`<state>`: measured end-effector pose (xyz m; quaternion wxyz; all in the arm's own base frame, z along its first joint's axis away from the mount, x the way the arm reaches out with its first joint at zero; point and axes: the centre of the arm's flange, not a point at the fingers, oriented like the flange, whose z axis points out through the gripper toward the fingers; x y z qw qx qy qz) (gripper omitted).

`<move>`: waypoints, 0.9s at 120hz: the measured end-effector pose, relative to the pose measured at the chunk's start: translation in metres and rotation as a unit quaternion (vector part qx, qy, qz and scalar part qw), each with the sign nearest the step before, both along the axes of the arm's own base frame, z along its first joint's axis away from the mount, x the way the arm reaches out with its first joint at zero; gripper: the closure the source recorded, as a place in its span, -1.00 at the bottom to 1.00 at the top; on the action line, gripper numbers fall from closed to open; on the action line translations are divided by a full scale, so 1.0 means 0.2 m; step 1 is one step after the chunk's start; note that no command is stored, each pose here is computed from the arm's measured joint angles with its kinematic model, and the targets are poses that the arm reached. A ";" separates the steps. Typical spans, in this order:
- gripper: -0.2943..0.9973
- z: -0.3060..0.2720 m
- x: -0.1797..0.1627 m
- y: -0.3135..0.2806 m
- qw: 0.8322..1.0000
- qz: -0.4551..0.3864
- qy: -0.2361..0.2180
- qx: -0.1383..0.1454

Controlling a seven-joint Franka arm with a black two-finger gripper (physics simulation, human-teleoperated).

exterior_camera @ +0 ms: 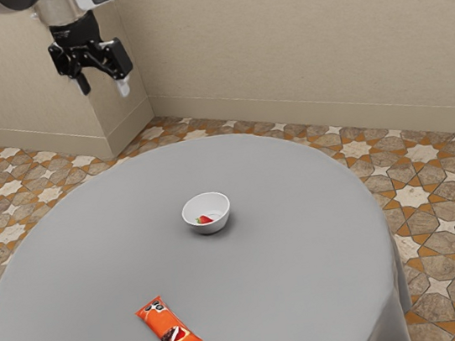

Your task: Take strawberry from the bowl

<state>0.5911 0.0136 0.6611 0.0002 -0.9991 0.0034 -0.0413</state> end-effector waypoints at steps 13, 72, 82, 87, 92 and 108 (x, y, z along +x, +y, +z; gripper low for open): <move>-0.54 0.01 0.01 -0.02 1.000 -0.004 -0.005 -0.001; -0.54 -0.31 0.07 -0.04 0.977 0.209 0.020 -0.023; -0.54 -0.56 0.09 -0.04 0.966 0.256 0.037 -0.023; -0.54 -0.67 0.11 -0.05 0.960 0.276 0.041 -0.022; -0.54 -0.77 0.13 -0.06 0.954 0.295 0.043 -0.023; -0.54 -1.05 0.18 -0.07 0.933 0.355 0.045 -0.040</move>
